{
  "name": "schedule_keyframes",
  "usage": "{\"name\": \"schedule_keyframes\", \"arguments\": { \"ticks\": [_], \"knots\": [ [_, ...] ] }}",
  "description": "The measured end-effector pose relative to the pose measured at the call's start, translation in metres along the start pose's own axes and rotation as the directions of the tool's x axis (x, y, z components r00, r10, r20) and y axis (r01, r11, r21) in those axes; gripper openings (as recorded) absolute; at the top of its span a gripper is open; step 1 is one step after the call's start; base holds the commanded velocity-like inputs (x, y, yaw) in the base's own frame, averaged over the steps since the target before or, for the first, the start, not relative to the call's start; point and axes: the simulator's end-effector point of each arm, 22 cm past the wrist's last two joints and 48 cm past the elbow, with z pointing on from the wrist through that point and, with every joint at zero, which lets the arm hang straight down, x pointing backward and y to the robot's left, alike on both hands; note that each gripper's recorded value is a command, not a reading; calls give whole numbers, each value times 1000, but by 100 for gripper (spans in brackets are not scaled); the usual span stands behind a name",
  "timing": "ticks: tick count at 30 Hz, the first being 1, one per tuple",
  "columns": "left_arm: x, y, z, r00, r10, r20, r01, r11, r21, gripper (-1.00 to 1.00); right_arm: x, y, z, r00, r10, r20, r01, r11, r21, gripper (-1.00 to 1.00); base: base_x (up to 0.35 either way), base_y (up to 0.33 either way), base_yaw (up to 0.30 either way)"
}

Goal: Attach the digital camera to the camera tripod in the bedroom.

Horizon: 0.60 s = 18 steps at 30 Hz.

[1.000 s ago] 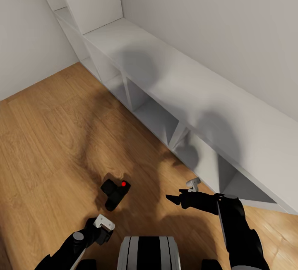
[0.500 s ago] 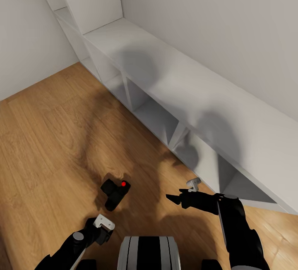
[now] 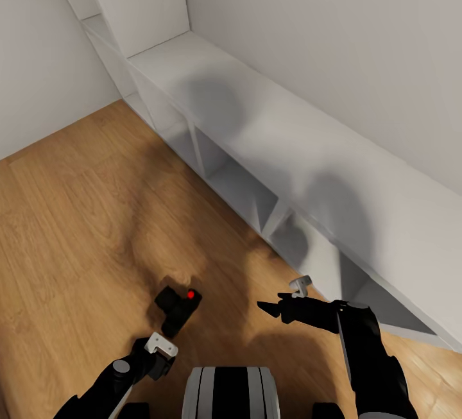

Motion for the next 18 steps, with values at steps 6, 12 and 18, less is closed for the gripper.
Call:
{"name": "schedule_keyframes", "arguments": {
  "ticks": [6,12,18],
  "knots": [
    [0,0,0,1000,0,0,0,1000,-1,100,0,0,0,1000,0,0,0,1000,-2,100,16,0,0],
    [-1,0,0,1000,0,1,0,1000,0,100,0,0,0,1000,0,0,0,1000,-1,100,2,0,0],
    [-1,0,0,1000,0,1,0,1000,0,100,0,0,0,1000,-1,0,1,1000,0,100,59,0,0]
  ]
}}
